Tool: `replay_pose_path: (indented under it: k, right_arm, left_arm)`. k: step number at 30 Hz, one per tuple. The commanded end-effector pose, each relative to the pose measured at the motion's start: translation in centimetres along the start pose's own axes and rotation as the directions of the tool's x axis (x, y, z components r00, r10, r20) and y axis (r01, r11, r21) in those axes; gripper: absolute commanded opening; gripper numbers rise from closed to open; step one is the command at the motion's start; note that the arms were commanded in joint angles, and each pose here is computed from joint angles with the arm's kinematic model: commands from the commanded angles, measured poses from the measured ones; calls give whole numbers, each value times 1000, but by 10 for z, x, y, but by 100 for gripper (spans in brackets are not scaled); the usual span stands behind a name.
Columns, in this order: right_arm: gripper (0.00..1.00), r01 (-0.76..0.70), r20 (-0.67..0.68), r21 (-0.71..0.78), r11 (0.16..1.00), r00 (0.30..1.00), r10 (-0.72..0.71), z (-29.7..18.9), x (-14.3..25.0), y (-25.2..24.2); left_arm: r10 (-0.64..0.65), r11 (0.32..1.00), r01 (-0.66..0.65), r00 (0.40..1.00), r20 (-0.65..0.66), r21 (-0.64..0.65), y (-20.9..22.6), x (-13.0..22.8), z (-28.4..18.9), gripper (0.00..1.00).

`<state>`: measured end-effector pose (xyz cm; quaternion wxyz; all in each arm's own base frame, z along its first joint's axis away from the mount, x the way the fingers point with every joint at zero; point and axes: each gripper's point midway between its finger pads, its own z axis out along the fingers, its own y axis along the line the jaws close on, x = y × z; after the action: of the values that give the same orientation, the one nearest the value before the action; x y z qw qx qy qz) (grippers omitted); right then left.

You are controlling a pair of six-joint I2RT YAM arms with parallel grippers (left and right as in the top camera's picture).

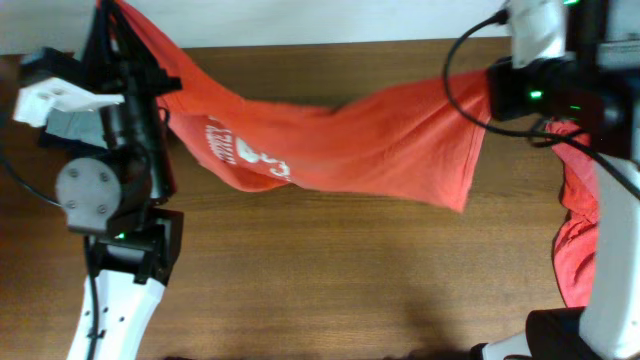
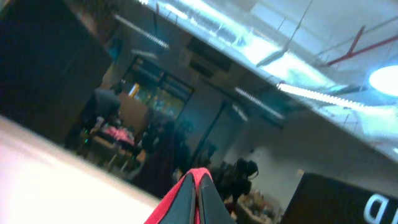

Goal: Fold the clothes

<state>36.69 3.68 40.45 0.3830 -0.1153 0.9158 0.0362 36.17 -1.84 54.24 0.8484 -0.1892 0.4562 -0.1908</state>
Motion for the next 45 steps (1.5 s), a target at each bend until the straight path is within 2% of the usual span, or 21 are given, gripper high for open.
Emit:
replay_pose_path:
  k: [1, 7, 15, 23, 32, 45]
  right_arm:
    - [4, -19, 125, 76, 997, 992, 9, -48, -16, -17]
    - [4, -41, 245, 130, 991, 970, 8, -93, -30, -28]
    - [4, -33, 386, 159, 987, 922, -31, -148, -39, -19]
    - [4, -30, 493, 182, 983, 868, -65, -206, -26, -4]
    - [4, -33, 602, 205, 978, 792, -100, -270, -1, 14]
    - [4, -28, 656, 212, 977, 745, -121, -301, 15, 26]
  left_arm:
    - [5, 999, -8, 997, 80, 39, -20, -47, 0, 1]
    - [-10, 998, 3, 993, 118, 56, -33, -77, 1, 1]
    - [-47, 995, 28, 977, 206, 97, -49, -126, -17, 1]
    - [-76, 990, 41, 962, 261, 135, -59, -167, -46, 1]
    - [-90, 965, 19, 961, 263, 261, -83, -192, -75, 0]
    - [-130, 943, 12, 933, 337, 331, -95, -238, -119, 1]
